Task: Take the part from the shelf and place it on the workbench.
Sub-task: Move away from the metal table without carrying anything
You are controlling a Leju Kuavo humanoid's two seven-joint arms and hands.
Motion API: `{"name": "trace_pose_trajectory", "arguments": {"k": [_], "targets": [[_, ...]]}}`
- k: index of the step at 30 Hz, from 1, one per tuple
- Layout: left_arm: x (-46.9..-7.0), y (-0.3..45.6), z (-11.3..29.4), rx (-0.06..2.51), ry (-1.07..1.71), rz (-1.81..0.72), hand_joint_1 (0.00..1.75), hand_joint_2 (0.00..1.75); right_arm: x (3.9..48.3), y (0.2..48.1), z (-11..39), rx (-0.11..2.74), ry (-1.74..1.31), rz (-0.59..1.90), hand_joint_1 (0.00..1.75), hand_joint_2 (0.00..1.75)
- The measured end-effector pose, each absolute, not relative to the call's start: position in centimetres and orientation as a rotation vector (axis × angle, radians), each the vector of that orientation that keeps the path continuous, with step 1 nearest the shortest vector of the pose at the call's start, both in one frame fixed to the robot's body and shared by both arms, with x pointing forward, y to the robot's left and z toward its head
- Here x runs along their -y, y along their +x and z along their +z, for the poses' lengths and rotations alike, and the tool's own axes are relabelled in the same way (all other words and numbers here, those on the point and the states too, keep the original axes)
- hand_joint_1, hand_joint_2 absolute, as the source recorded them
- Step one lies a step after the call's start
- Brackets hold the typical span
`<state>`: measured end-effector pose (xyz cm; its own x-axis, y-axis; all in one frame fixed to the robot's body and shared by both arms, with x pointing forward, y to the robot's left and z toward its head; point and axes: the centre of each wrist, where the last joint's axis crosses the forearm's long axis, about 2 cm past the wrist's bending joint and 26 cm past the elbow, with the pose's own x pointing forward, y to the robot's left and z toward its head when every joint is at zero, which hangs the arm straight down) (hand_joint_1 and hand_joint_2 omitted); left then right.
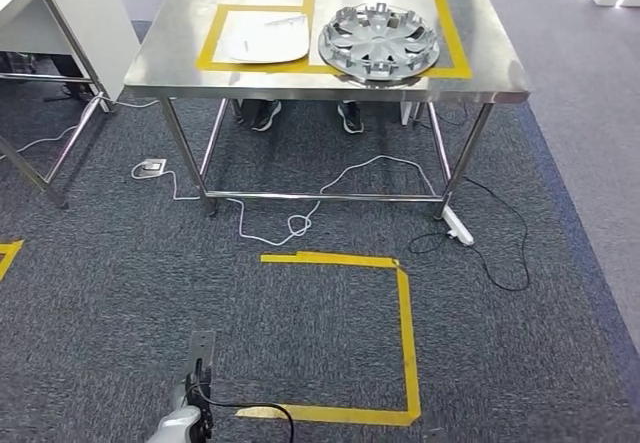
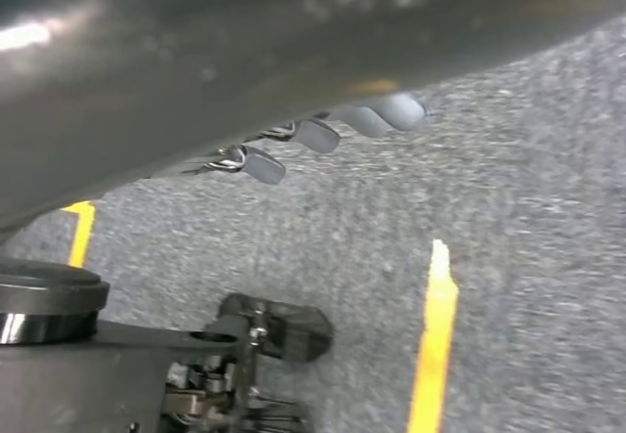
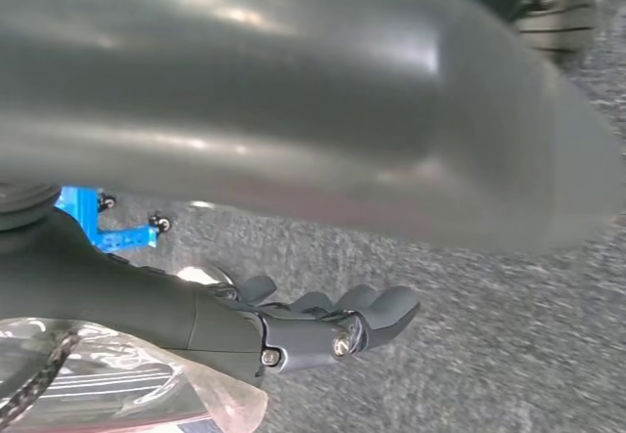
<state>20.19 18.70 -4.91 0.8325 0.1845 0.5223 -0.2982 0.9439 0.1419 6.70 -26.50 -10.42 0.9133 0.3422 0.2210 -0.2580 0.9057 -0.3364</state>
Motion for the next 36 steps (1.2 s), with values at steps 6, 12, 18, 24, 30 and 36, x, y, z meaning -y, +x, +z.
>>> {"name": "trace_pose_trajectory", "arguments": {"k": [6,12,18,24,30,36], "targets": [[-18.67,20.19,-4.94,0.52,0.219,0.266,0.0,0.0,26.52,7.18,-10.35,0.287,-0.307,0.315,0.0,0.0],[-18.76,20.02,-5.06,0.51,0.219,0.271,0.0,0.0,26.49,7.14,-10.37,0.284,-0.304,0.318,0.0,0.0],[-18.91,19.96,-5.15,0.501,0.22,0.281,0.0,0.0,26.51,7.11,-10.39,0.282,-0.303,0.319,0.0,0.0],[-18.97,20.47,-4.94,0.508,0.216,0.288,0.0,0.0,26.51,7.29,-10.36,0.285,-0.305,0.326,0.0,0.0],[-18.96,20.36,-5.01,0.499,0.215,0.296,0.0,0.0,26.51,7.17,-10.38,0.282,-0.307,0.329,0.0,0.0],[-18.92,20.27,-5.05,0.496,0.217,0.295,0.0,0.0,26.52,7.5,-10.32,0.29,-0.309,0.328,0.0,0.0]]}}
